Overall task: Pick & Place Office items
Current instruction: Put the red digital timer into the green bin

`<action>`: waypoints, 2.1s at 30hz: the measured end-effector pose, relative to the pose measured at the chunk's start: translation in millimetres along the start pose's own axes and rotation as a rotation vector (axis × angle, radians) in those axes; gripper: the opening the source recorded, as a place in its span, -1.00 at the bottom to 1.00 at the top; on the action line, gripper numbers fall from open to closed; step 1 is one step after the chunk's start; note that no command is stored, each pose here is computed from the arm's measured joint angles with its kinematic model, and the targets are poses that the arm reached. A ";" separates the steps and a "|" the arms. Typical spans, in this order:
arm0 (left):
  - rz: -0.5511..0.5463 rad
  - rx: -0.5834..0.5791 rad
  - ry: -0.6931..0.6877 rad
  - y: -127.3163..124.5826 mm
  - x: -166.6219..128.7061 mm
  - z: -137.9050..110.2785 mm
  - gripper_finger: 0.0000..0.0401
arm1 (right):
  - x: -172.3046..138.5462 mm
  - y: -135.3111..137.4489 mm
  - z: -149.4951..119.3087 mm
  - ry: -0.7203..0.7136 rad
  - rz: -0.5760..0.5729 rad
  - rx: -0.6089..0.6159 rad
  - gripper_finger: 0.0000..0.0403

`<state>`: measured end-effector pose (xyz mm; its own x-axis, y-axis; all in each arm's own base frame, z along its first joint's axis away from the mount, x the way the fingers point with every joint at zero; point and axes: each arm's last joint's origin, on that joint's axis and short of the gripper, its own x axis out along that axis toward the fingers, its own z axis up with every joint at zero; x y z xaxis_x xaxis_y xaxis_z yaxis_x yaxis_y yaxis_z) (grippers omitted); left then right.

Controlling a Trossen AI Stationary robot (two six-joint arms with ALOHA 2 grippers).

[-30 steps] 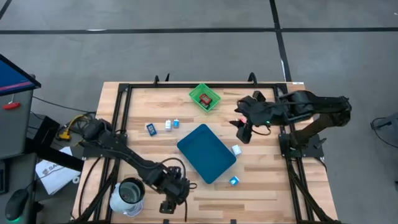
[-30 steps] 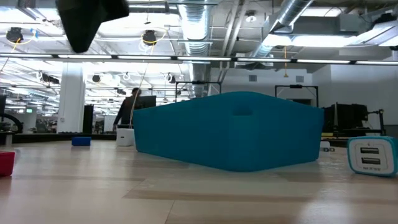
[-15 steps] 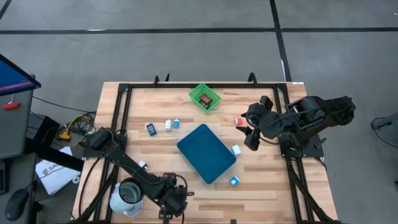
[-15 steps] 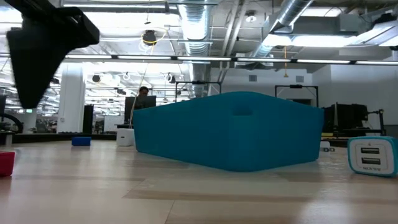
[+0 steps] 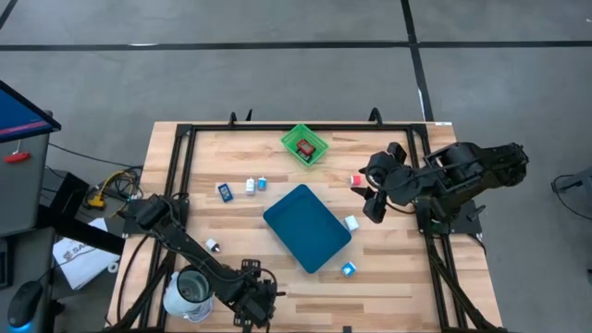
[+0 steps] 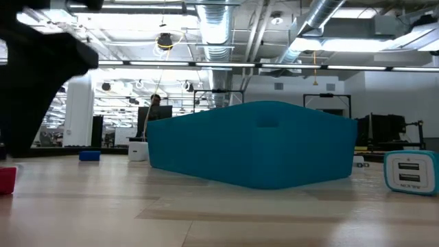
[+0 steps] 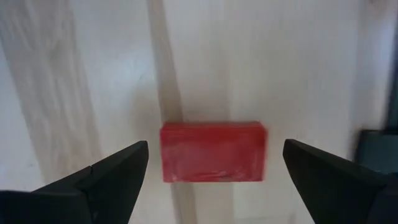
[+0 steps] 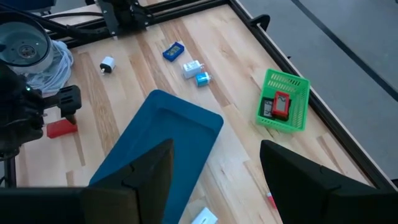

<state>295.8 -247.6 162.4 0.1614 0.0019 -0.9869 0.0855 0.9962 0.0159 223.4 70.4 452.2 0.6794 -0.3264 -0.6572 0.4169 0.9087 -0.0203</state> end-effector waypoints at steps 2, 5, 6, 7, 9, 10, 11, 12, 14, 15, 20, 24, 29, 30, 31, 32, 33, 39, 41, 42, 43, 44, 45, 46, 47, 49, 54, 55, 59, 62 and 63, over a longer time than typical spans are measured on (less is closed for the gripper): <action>0.006 0.001 0.018 2.1 2.6 -3.5 0.84 | 0.0 0.0 -0.1 0.001 0.000 0.000 0.14; 0.005 0.003 0.023 3.4 6.8 -5.8 0.84 | 0.0 0.0 -0.1 0.001 0.000 0.000 0.14; 0.003 0.002 0.019 3.6 8.7 -6.5 0.84 | 0.1 0.1 0.0 0.001 0.000 0.000 0.14; -0.004 0.000 0.009 3.3 10.4 -6.3 0.84 | 0.0 0.0 0.0 0.000 0.000 0.000 0.14; -0.021 -0.001 0.003 2.6 12.2 -6.3 0.84 | 0.1 0.1 -0.1 0.001 0.000 0.006 0.14; -0.032 -0.003 0.002 2.4 12.9 -6.4 0.84 | 0.1 0.1 -0.1 0.001 0.000 0.007 0.14; -0.037 -0.010 0.000 2.4 14.3 -6.8 0.84 | 0.1 0.1 -0.1 0.001 0.000 0.007 0.14; -0.037 -0.017 0.002 2.8 15.6 -7.7 0.84 | 0.1 0.1 -0.1 0.001 0.000 0.007 0.14; -0.034 -0.022 0.010 3.7 17.8 -9.6 0.84 | 0.1 0.0 -0.1 0.001 0.000 0.007 0.14; -0.033 -0.023 0.011 3.9 18.2 -9.9 0.84 | 0.1 0.1 -0.1 0.001 0.000 0.007 0.14; -0.027 -0.024 0.016 5.4 20.9 -12.4 0.68 | 0.1 0.1 -0.1 0.001 0.000 0.007 0.14; -0.025 -0.028 0.014 5.9 21.4 -13.1 0.47 | 0.1 0.1 -0.1 0.001 0.000 0.007 0.13; -0.028 -0.075 0.010 10.4 20.4 -10.0 0.41 | 0.1 0.1 -0.1 0.002 0.000 0.007 0.12; -0.028 -0.082 0.005 11.9 19.1 -9.3 0.41 | 0.1 0.1 -0.1 0.002 0.000 0.007 0.12; -0.028 -0.096 -0.001 13.6 17.5 -8.1 0.41 | 0.1 0.1 -0.1 0.002 0.000 0.007 0.12; -0.024 -0.116 -0.016 16.1 14.3 -6.5 0.42 | 0.1 0.1 -0.1 0.002 0.000 0.008 0.12; -0.014 -0.140 -0.039 19.2 8.9 -4.9 0.45 | 0.2 0.1 -0.2 0.002 0.000 0.011 0.12; -0.006 -0.254 -0.217 43.0 -34.9 7.1 0.46 | -0.5 1.1 -0.8 0.002 0.004 0.019 0.12; -0.001 -0.308 -0.296 54.6 -54.5 10.6 0.42 | -0.5 1.2 -0.8 0.002 0.004 0.023 0.12; 0.008 -0.329 -0.334 60.5 -63.9 11.3 0.42 | -0.6 1.3 -1.0 0.003 0.004 0.027 0.12; 0.020 -0.350 -0.367 67.3 -71.9 12.5 0.42 | -1.0 1.8 -1.3 0.003 0.006 0.030 0.12; 0.031 -0.376 -0.404 75.1 -80.5 13.7 0.42 | -1.5 2.4 -1.7 0.003 0.009 0.030 0.12; 0.052 -0.399 -0.435 83.2 -88.0 14.3 0.44 | -1.8 2.8 -1.9 0.001 0.008 0.028 0.12; 0.068 -0.428 -0.464 92.6 -94.7 15.8 0.45 | -2.2 3.2 -2.1 -0.004 0.003 0.033 0.12; 0.081 -0.457 -0.493 102.8 -100.9 17.9 0.47 | -2.9 3.9 -2.6 -0.008 0.001 0.038 0.12; 0.118 -0.485 -0.516 125.1 -109.6 20.6 0.49 | -3.8 4.8 -3.8 -0.006 0.001 0.047 0.12; 0.211 -0.515 -0.526 189.6 -116.1 31.5 0.45 | -8.2 9.8 -7.2 -0.021 0.004 0.072 0.12; 0.227 -0.519 -0.525 204.4 -116.5 33.2 0.45 | -9.2 10.9 -8.0 -0.021 0.009 0.076 0.12; 0.252 -0.537 -0.524 261.9 -117.1 35.7 0.46 | -13.1 15.7 -11.5 -0.020 0.030 0.075 0.12; 0.266 -0.554 -0.552 305.1 -119.4 33.2 0.47 | -15.8 17.0 -14.8 -0.029 0.010 0.098 0.12; 0.261 -0.558 -0.568 320.0 -120.7 31.4 0.47 | -16.6 16.9 -15.9 -0.032 -0.001 0.112 0.12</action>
<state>334.6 68.3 291.7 0.5920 0.3434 -0.7291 -0.4987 0.8668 0.0033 209.6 95.4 450.8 0.6972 -0.3373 -0.6326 0.4815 0.8741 0.0645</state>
